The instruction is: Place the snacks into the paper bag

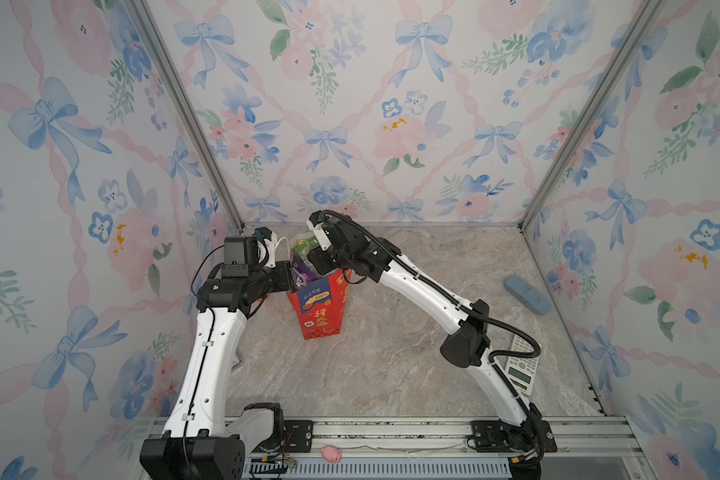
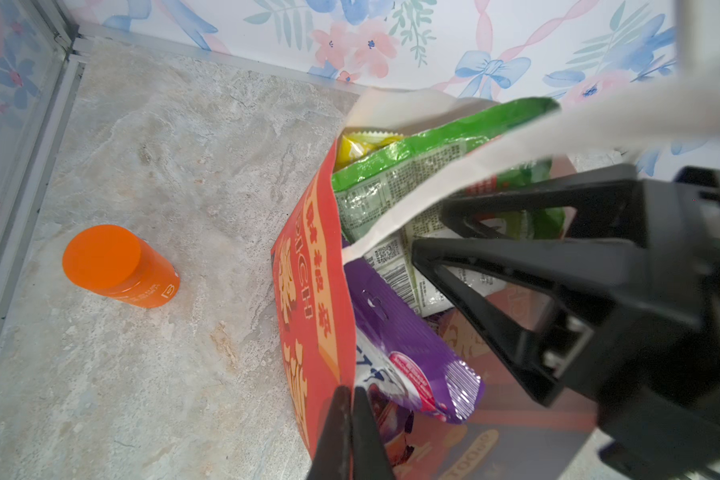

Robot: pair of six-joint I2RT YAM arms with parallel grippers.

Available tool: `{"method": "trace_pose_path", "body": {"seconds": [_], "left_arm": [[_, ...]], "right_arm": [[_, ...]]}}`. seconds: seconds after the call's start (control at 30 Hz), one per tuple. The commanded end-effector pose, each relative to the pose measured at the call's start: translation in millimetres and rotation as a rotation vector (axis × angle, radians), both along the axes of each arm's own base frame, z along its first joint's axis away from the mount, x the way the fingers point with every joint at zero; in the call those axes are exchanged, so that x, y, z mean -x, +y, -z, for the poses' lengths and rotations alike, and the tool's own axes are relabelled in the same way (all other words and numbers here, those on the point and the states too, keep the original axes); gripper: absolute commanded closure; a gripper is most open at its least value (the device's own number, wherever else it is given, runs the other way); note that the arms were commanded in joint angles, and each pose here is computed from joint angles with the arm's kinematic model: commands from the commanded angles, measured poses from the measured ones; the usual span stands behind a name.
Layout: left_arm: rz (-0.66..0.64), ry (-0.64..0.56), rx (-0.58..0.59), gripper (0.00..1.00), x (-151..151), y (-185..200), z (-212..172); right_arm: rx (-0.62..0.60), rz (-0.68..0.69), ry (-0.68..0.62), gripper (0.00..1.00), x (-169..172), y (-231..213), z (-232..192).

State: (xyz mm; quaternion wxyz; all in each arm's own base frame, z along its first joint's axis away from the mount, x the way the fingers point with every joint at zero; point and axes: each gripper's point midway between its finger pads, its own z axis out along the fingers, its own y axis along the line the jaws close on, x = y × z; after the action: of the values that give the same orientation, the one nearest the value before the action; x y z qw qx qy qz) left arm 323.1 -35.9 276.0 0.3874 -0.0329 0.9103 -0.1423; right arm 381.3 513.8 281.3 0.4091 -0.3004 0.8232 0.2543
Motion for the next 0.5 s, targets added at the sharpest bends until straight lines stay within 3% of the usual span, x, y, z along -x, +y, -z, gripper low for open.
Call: {"method": "trace_pose_path", "body": {"seconds": [0.0,0.23,0.47], "left_arm": [[0.004,-0.056,0.010,1.00,-0.6,-0.8,-14.0],[-0.009,-0.051,0.009,1.00,-2.7,1.1,-13.7],[-0.022,-0.062,0.004,0.95,-2.2,3.3,-17.8]], "right_arm": [[-0.164,-0.061,-0.110,0.53,28.8,-13.4,-100.6],[-0.239,-0.139,-0.173,0.40,61.2,-30.4,-150.8],[-0.166,-0.056,-0.246,0.26,56.6,-72.4,-147.0]]}}
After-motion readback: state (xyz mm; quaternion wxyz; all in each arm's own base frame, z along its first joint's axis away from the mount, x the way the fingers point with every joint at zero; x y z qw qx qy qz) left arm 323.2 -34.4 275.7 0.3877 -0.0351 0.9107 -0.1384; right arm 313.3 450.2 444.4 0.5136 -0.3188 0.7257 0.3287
